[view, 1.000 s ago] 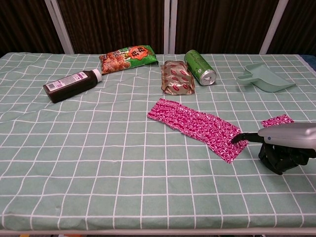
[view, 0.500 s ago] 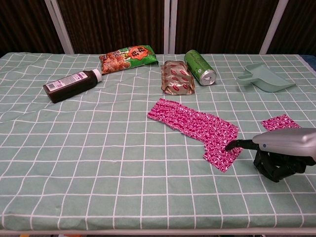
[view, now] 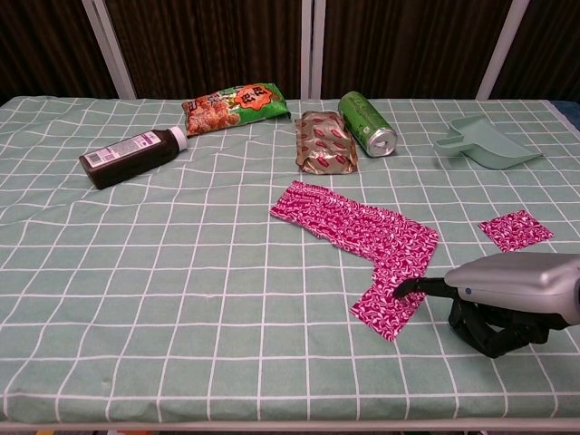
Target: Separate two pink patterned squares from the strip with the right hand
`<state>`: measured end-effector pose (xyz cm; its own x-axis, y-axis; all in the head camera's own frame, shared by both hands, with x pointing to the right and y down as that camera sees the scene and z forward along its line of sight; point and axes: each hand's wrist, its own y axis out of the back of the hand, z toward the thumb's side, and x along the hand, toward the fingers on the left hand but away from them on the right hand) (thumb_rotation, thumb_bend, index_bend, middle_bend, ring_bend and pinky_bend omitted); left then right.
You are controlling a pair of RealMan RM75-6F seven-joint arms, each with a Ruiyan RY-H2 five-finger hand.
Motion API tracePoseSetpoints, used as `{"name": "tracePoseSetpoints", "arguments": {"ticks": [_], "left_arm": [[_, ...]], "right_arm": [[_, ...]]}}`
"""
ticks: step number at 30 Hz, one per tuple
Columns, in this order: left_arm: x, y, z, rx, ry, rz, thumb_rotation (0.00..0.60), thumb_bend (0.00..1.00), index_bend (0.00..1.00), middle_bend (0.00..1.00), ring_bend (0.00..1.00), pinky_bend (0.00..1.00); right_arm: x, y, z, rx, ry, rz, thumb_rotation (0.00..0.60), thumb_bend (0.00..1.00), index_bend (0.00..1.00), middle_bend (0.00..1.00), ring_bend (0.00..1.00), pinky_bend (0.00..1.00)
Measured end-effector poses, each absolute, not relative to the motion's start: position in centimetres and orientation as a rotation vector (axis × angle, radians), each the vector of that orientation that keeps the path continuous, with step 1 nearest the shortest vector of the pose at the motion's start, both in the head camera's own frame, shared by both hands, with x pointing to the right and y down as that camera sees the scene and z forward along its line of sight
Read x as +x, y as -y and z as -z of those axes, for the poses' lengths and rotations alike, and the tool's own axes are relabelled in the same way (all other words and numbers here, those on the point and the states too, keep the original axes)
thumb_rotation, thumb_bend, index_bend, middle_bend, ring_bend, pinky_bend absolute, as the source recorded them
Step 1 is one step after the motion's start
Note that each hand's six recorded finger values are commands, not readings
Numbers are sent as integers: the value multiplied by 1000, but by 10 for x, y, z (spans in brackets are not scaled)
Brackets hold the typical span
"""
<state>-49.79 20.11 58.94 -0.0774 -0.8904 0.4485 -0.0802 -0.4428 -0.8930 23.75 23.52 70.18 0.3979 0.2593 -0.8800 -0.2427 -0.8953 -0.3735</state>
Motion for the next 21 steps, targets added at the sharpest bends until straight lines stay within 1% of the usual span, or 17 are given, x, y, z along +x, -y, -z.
{"name": "tracePoseSetpoints", "arguments": {"ticks": [11,21], "left_arm": [[-504,-201,-585,-1531,-1091,1593,600,247,86,52,0,143],[-509,-199,-580,-1515,-1112,1589,600,247,86,52,0,143]], "right_arm": [[220,-244,-697,-2226,-21,-1452,600,1000,71,849,935,952],[208,-243,-698,-2230,-26,-1432,600,1000,71,849,935,952]]}}
